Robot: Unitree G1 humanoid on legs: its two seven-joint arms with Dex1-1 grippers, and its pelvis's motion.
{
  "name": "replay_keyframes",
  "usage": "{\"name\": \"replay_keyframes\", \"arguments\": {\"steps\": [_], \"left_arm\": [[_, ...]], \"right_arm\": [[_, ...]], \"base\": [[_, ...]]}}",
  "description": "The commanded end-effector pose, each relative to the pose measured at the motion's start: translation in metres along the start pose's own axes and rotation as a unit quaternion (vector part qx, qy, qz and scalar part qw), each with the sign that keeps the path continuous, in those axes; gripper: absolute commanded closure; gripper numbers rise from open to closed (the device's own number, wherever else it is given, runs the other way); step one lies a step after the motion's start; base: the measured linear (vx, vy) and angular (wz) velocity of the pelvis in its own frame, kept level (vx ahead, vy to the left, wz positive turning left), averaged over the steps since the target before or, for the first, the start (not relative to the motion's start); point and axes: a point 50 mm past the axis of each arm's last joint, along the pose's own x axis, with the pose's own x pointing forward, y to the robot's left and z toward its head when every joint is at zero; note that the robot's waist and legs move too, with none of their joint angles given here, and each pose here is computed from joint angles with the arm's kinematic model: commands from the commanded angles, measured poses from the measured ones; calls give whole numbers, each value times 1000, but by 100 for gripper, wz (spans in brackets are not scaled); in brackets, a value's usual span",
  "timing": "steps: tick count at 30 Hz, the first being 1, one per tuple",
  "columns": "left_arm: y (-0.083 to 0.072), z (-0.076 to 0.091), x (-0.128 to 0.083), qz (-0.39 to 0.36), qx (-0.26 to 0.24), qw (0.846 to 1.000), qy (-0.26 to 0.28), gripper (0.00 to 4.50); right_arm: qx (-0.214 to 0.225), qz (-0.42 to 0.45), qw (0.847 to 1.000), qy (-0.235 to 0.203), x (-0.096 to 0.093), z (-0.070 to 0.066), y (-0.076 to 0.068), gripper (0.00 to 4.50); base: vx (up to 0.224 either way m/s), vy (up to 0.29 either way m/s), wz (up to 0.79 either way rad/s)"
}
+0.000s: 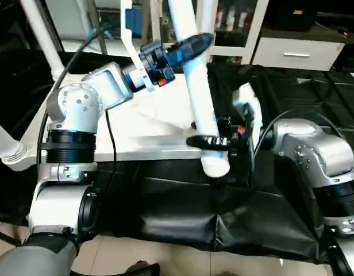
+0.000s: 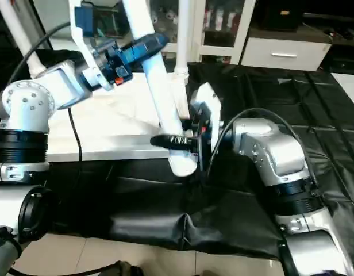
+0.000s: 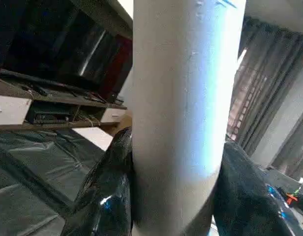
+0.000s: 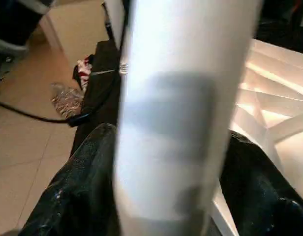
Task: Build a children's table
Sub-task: Insert table leg to table base
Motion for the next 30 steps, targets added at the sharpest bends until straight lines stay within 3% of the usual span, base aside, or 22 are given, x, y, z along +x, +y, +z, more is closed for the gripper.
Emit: {"name": "replay_keyframes", "arguments": {"steps": [1,7,11,13,16,19,20,22,23,25,27,28,30], "left_arm": [[-3,10,3,-1,7,1000,-13,279],[1,10,5,15,9,1000,-15,279],[13,11,9,105,52,993,-21,279],[17,11,14,160,91,983,-26,279],[16,13,22,200,112,972,-53,279],[13,14,30,218,111,967,-76,279],[13,14,30,218,111,967,-76,279],[11,14,36,236,109,961,-98,279],[11,14,36,236,109,961,-98,279],[10,11,38,244,112,958,-101,279],[11,11,38,257,116,954,-106,279],[12,11,37,260,116,953,-108,279],[13,12,36,267,117,950,-113,279]], "right_arm": [[-19,-36,999,-28,-4,13,-7,117],[-23,-55,997,-37,-4,17,-9,105],[-53,-124,990,-36,11,18,-8,105],[-102,-196,975,-27,25,14,-11,105],[-139,-272,952,-18,39,8,-17,105],[-173,-339,925,5,47,3,-25,105],[-173,-339,925,5,47,3,-25,105],[-202,-393,897,13,57,2,-33,105],[-202,-393,897,13,57,2,-33,105],[-235,-430,871,24,64,1,-38,105],[-251,-441,861,27,67,-1,-41,105],[-249,-441,862,25,68,-1,-41,133],[-246,-442,862,23,69,-2,-42,140]], "base": [[0,0,0],[0,0,0],[0,0,0],[0,0,0],[0,0,0],[0,0,0],[0,0,0],[0,0,0],[0,0,0],[0,0,0],[0,0,0],[0,0,0],[0,0,0]]}}
